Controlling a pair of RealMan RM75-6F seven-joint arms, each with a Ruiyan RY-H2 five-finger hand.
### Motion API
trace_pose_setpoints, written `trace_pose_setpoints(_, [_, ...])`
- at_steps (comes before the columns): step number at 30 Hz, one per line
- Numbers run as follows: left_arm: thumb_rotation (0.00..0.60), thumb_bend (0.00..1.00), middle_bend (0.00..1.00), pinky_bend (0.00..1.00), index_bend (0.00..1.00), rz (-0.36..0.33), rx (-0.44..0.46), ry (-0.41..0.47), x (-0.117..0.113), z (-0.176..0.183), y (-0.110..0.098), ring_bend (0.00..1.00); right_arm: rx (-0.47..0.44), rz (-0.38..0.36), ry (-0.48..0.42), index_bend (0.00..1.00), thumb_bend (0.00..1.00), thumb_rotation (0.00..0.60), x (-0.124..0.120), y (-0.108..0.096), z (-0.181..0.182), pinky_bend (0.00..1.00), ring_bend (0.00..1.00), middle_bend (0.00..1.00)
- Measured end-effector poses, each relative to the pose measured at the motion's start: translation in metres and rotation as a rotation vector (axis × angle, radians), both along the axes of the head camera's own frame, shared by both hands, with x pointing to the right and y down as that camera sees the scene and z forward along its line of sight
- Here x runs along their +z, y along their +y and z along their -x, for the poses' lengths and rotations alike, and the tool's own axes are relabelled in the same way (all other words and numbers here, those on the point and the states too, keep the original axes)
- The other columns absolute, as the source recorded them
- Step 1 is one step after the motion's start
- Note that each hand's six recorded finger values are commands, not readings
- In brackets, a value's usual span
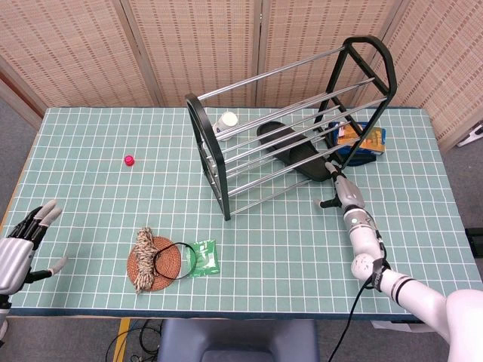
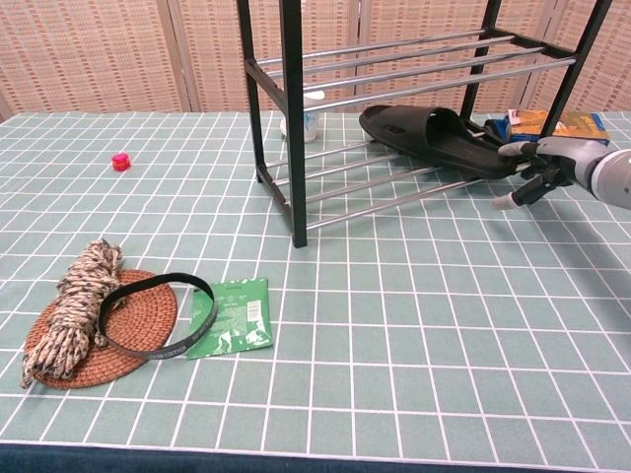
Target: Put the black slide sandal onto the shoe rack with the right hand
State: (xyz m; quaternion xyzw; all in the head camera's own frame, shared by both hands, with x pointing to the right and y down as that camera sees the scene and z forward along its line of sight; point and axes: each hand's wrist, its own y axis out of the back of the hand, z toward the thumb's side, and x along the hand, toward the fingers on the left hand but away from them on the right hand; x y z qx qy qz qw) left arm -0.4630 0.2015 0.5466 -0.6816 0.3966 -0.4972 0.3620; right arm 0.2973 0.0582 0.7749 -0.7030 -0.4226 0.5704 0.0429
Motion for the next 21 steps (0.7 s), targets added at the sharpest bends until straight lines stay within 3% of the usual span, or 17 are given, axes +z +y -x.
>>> trace_pose_setpoints(12, [0.6, 0.26, 0.02, 0.17, 0.0, -0.036, -0.009, 0.003, -0.009, 0.003, 0.002, 0.0, -0.034, 0.032, -0.037, 0.0, 0.23, 0.6, 0.011, 0.013, 0.021, 0.22, 0.04, 0.0])
trace_pose_setpoints(21, [0.6, 0.26, 0.02, 0.17, 0.0, -0.05, -0.012, 0.005, -0.011, 0.004, 0.002, 0.0, -0.066, 0.001, -0.025, 0.0, 0.23, 0.6, 0.0, 0.017, 0.023, 0.22, 0.04, 0.0])
